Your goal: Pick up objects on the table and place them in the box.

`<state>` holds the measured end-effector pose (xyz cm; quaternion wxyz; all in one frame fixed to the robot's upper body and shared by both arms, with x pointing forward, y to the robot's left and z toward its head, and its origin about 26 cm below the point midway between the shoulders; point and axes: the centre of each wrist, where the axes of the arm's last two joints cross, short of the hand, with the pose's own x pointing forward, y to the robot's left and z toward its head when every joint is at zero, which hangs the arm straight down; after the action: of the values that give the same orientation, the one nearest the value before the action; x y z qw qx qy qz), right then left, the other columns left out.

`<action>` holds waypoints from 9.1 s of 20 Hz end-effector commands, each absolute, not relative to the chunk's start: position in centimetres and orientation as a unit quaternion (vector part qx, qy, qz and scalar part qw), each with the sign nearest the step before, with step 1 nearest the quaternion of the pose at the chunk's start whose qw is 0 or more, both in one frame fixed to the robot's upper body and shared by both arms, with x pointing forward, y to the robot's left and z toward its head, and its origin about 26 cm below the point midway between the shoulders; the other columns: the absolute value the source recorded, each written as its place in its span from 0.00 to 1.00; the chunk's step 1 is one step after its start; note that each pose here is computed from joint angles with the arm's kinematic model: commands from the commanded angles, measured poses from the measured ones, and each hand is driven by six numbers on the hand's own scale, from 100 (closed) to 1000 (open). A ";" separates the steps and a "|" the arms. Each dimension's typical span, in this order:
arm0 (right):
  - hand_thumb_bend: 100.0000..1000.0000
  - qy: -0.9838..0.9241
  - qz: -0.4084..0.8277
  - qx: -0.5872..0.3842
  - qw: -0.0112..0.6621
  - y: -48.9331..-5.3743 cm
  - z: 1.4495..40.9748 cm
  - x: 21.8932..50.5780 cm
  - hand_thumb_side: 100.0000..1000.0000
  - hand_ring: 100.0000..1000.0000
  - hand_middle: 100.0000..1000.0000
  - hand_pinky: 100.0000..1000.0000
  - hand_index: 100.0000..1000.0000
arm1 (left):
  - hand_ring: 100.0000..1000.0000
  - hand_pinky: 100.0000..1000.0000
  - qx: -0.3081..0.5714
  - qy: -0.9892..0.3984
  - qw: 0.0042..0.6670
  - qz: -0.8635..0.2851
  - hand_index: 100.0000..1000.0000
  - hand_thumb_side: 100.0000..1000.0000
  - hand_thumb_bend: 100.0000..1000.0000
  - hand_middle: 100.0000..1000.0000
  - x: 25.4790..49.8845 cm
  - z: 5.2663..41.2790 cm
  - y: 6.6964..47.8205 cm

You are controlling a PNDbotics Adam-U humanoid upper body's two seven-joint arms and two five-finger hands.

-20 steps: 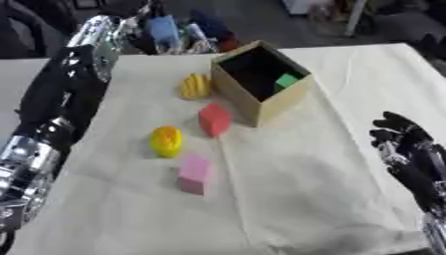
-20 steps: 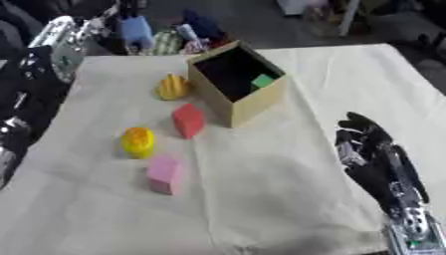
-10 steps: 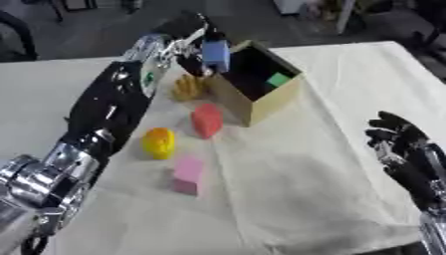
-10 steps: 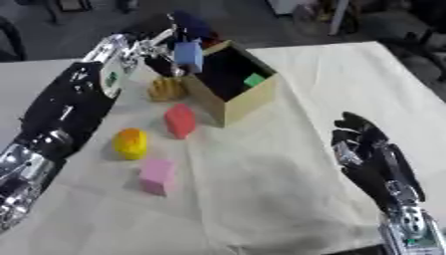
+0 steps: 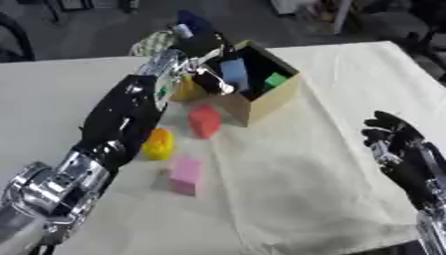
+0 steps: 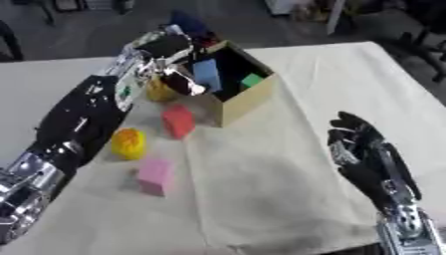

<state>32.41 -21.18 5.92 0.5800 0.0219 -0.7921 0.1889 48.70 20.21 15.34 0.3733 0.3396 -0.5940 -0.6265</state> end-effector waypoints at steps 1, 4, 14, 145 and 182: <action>0.00 -0.800 0.191 0.026 0.568 -21.0 6.7 32.7 0.37 0.77 0.75 0.75 0.87 | 0.64 0.67 0.349 -0.596 0.354 -0.631 0.79 0.39 0.43 0.66 48.8 16.4 19.7; 0.00 -0.800 0.192 0.026 0.569 -21.0 6.7 32.7 0.37 0.77 0.75 0.75 0.87 | 0.59 0.63 0.362 -0.602 0.348 -0.621 0.74 0.28 0.37 0.58 48.8 16.6 19.5; 0.00 -0.800 0.199 0.036 0.565 -20.4 6.9 32.9 0.37 0.77 0.75 0.75 0.87 | 0.55 0.59 0.391 -0.665 0.348 -0.533 0.71 0.19 0.24 0.53 49.1 18.0 18.1; 0.00 -0.797 0.199 0.015 0.570 -21.7 6.6 32.9 0.37 0.76 0.75 0.75 0.87 | 0.72 0.76 0.276 -0.453 0.305 -0.791 0.86 0.15 0.54 0.76 46.4 23.5 25.7; 0.00 -0.799 0.196 0.019 0.569 -21.4 6.7 33.0 0.37 0.76 0.75 0.75 0.87 | 0.50 0.60 0.285 -0.464 0.302 -0.783 0.59 0.00 0.35 0.47 46.3 21.4 25.7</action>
<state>32.80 -21.10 6.09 0.5762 0.0255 -0.7932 0.1954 46.43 24.94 18.44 0.3166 0.2620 -0.4556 -0.7896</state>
